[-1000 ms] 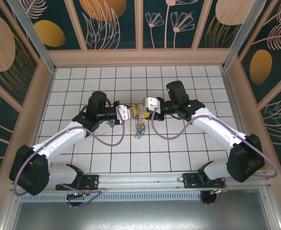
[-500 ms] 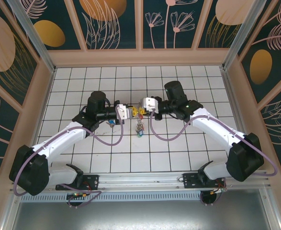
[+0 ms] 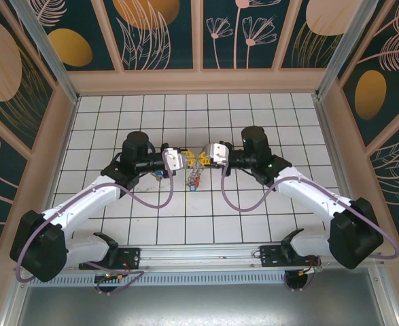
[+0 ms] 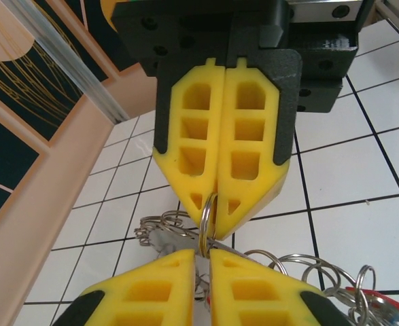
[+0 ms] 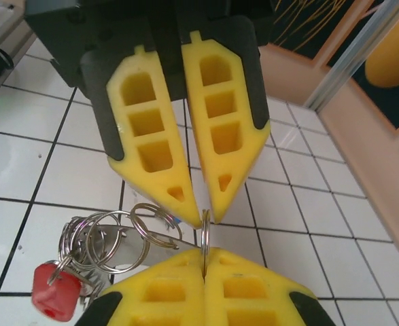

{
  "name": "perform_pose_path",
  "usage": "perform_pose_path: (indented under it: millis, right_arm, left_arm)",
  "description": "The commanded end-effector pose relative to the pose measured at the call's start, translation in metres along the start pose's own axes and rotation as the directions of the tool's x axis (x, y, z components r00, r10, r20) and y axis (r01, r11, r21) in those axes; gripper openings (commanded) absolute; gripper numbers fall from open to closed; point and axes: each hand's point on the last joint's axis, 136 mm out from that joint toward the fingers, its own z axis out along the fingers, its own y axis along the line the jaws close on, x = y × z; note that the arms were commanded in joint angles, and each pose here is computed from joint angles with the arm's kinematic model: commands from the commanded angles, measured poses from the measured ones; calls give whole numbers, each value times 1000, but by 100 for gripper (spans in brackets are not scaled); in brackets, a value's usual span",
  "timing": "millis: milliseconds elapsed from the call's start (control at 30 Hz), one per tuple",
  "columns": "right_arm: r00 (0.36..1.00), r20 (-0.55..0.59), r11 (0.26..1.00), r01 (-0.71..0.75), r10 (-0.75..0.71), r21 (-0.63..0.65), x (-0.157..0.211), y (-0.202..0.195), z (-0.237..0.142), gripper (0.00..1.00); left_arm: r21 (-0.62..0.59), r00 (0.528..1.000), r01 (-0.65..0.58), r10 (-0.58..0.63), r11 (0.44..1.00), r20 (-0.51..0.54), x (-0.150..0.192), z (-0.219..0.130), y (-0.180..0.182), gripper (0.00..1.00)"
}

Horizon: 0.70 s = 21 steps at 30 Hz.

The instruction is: Put the keys on the keyring

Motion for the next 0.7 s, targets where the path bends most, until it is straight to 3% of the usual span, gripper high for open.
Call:
perform_pose_path:
  millis: [0, 167, 467, 667]
  right_arm:
    - [981, 189, 999, 22, -28, 38, -45, -6, -12, 0]
    - [972, 233, 999, 3, -13, 47, -48, 0, -13, 0]
    - [972, 235, 998, -14, 0, 57, -45, 5, -6, 0]
    - [976, 215, 997, -8, -10, 79, -39, 3, -7, 0]
  left_arm:
    - [-31, 1000, 2, -1, 1000, 23, -5, -1, 5, 16]
    - [-35, 1000, 13, -12, 999, 23, -5, 3, 11, 22]
    - [16, 993, 35, -37, 999, 112, -25, 4, 9, 21]
    - [28, 994, 28, -31, 999, 107, -24, -2, 0, 23]
